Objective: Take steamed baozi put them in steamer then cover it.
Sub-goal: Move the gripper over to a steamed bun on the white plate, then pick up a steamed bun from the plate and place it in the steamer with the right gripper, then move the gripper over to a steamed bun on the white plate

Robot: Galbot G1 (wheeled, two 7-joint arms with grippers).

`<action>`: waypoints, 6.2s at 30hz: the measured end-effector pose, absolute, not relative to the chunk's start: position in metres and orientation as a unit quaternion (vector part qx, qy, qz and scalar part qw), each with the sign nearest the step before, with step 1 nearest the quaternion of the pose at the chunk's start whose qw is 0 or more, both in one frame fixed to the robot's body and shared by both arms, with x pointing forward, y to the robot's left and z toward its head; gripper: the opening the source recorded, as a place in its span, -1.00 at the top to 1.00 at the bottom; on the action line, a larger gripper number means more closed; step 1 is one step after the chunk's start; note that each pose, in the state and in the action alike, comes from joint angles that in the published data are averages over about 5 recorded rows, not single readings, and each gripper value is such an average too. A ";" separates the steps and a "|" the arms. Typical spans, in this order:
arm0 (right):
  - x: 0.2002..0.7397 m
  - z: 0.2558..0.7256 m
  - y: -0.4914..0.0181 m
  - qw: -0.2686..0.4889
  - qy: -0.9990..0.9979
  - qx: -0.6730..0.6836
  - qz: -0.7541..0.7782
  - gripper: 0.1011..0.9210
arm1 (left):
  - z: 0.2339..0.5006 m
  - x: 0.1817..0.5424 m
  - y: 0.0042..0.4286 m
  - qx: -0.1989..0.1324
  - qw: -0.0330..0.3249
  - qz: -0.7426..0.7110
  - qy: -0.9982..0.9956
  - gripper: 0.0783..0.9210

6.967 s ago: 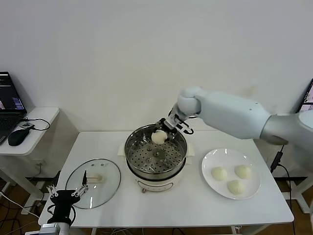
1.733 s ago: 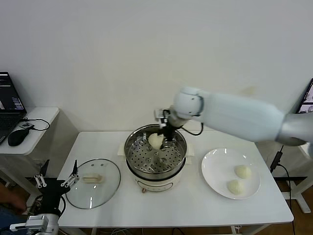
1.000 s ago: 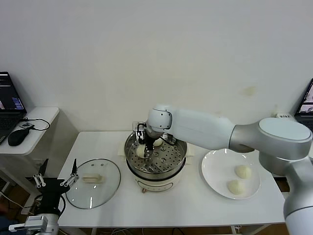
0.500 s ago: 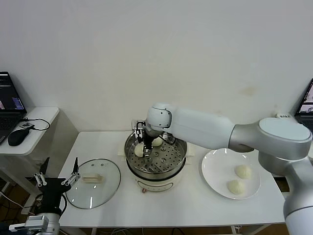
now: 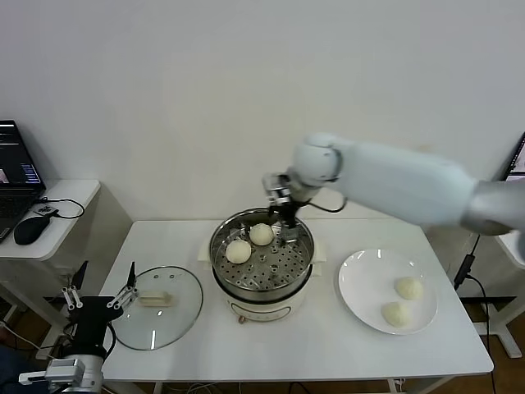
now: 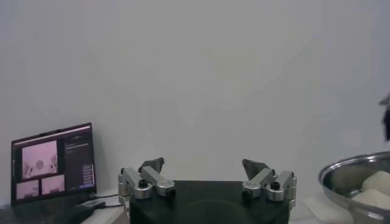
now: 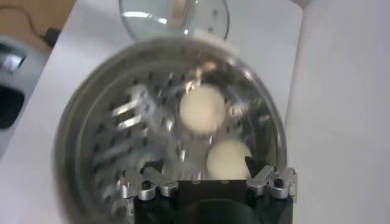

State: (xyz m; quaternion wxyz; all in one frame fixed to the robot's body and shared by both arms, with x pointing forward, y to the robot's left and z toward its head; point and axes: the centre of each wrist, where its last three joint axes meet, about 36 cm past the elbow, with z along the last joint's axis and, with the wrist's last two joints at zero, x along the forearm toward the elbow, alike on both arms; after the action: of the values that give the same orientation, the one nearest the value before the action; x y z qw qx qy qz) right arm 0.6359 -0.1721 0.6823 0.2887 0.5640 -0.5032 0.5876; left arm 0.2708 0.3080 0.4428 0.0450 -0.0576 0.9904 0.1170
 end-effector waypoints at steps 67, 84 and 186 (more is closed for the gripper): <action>0.544 0.459 -0.398 0.433 -0.510 0.500 0.550 -0.35 | 0.423 0.266 0.299 -0.050 0.020 0.133 0.990 -0.77; 0.569 0.523 -0.393 0.414 -0.533 0.492 0.550 -0.18 | 0.429 0.268 0.298 -0.048 0.028 0.133 0.990 -0.77; 0.585 0.610 -0.355 0.332 -0.548 0.488 0.593 -0.76 | 0.439 0.271 0.306 -0.047 0.045 0.138 0.988 -0.77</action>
State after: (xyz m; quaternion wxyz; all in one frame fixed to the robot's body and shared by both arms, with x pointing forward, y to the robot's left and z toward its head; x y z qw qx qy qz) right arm 0.5848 -0.3550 0.6097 0.3316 0.4880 -0.5481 0.5929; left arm 0.2706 0.3056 0.4390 0.0453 -0.0475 0.9882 0.1382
